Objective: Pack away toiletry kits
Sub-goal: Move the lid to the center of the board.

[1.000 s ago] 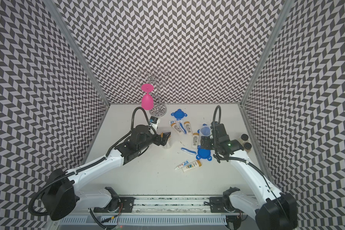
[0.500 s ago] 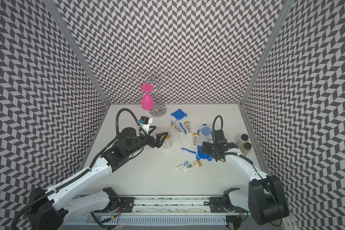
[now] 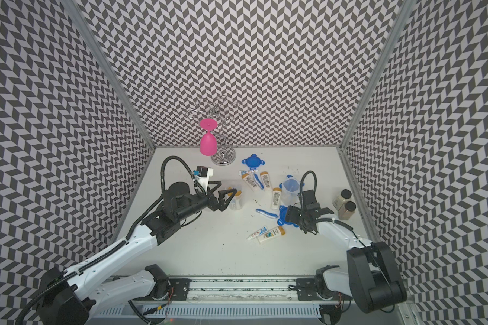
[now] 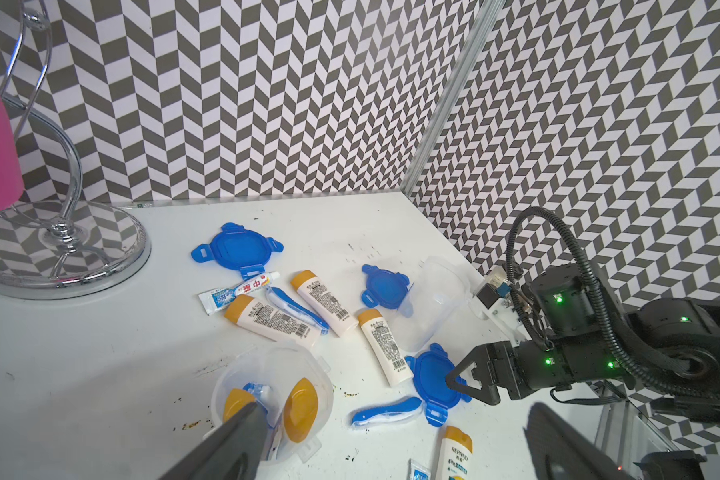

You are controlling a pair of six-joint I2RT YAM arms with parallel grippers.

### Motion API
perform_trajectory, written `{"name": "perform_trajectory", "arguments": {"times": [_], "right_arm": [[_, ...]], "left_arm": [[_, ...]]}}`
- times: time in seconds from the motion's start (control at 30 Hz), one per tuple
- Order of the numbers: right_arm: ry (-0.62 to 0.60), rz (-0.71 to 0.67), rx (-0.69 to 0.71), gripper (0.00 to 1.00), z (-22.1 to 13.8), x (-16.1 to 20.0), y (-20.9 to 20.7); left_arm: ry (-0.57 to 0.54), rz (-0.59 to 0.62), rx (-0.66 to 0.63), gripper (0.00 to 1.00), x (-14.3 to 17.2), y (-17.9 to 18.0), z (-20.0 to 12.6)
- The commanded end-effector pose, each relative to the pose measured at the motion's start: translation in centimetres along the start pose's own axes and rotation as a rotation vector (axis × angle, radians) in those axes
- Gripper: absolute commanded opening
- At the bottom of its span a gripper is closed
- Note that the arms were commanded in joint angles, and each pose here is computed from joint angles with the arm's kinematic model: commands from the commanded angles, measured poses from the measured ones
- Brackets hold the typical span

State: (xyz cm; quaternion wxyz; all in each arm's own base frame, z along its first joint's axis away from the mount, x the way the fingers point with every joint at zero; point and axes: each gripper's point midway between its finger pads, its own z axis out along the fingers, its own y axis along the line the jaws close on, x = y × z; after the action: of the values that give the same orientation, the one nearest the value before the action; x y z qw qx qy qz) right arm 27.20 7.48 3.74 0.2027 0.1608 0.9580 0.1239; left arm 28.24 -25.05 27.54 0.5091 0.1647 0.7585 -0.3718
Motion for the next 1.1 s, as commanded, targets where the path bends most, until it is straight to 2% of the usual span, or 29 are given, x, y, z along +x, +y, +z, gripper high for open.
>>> {"name": "perform_trajectory", "arguments": {"times": [0.0, 0.13, 0.27, 0.3, 0.7, 1.07], "right_arm": [[-0.049, 0.008, 0.008, 0.85, 0.3, -0.8, -0.3], [-0.044, 0.013, 0.058, 0.83, 0.5, -0.4, -1.4], [-0.052, 0.023, 0.13, 0.67, 0.7, -0.6, -2.5], [-0.052, 0.034, 0.154, 0.65, 0.8, -0.7, -3.0], [0.013, 0.024, 0.319, 0.61, 1.7, 0.1, -5.6], [0.107, -0.024, 0.316, 0.58, 1.6, 3.3, -4.1]], "left_arm": [[-0.025, -0.014, 0.029, 1.0, -0.4, -0.1, -0.3], [-0.031, -0.046, 0.027, 0.99, -0.4, 0.5, -0.5], [-0.042, -0.066, 0.013, 0.99, -0.5, 1.2, -0.6], [-0.045, -0.072, 0.007, 0.99, -0.5, 1.5, -0.7], [-0.1, -0.065, -0.008, 0.99, -2.0, 2.4, -2.1], [-0.131, -0.033, 0.011, 1.0, -3.9, 1.6, -2.1]]}}
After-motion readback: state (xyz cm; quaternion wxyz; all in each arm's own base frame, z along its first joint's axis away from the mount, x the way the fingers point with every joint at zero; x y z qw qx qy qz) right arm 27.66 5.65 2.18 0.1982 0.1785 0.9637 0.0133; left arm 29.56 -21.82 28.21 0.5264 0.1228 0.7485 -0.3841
